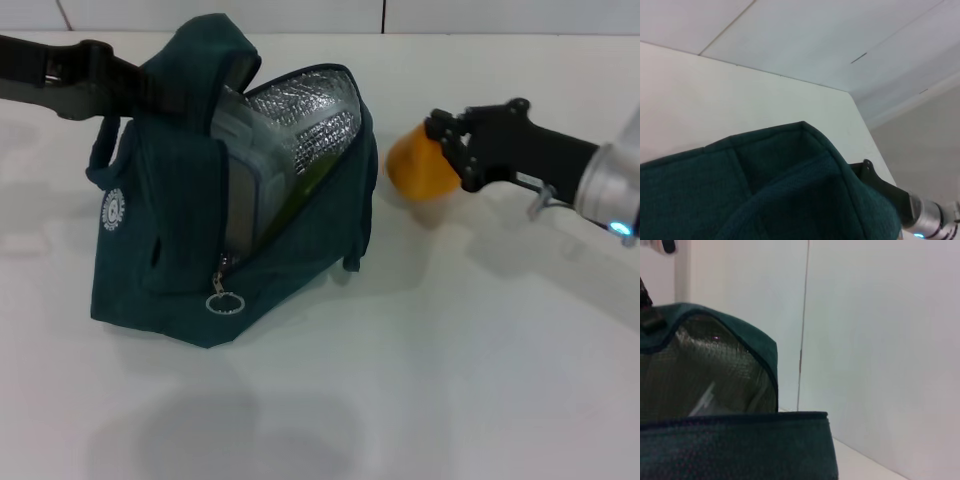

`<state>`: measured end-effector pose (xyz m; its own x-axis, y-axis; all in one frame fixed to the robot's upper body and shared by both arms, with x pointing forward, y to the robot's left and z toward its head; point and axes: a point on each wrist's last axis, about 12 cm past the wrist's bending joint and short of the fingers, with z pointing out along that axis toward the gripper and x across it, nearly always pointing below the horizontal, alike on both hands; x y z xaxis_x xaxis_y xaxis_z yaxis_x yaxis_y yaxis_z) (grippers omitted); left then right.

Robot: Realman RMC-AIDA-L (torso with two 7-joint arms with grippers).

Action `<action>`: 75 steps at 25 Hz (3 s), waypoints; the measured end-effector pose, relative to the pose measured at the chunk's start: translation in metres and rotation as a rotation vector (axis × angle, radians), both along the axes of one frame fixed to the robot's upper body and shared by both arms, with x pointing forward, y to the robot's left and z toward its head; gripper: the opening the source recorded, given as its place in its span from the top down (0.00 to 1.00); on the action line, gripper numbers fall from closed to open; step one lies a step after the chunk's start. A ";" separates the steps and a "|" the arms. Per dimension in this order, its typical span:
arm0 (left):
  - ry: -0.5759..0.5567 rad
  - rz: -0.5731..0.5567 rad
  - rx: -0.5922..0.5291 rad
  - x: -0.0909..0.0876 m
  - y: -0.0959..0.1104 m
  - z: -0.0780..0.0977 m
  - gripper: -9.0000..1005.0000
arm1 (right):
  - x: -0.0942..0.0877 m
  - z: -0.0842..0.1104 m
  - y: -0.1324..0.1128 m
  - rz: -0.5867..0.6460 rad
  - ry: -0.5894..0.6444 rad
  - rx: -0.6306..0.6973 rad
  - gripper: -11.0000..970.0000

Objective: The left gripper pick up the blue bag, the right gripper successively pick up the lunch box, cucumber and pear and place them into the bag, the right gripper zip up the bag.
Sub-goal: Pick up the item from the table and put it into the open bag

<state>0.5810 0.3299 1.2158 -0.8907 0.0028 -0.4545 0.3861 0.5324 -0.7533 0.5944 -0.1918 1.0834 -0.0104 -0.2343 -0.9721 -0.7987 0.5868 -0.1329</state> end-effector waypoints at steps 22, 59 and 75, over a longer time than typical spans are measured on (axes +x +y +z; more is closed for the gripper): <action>0.009 -0.012 -0.015 0.001 -0.007 -0.001 0.95 | -0.013 0.054 -0.051 0.037 -0.103 0.406 0.96; 0.006 -0.016 -0.010 0.000 -0.007 -0.003 0.95 | -0.012 0.070 0.081 0.529 0.092 0.274 0.95; 0.006 -0.019 -0.008 0.000 -0.008 -0.004 0.95 | -0.008 0.070 0.085 0.505 0.094 0.261 0.95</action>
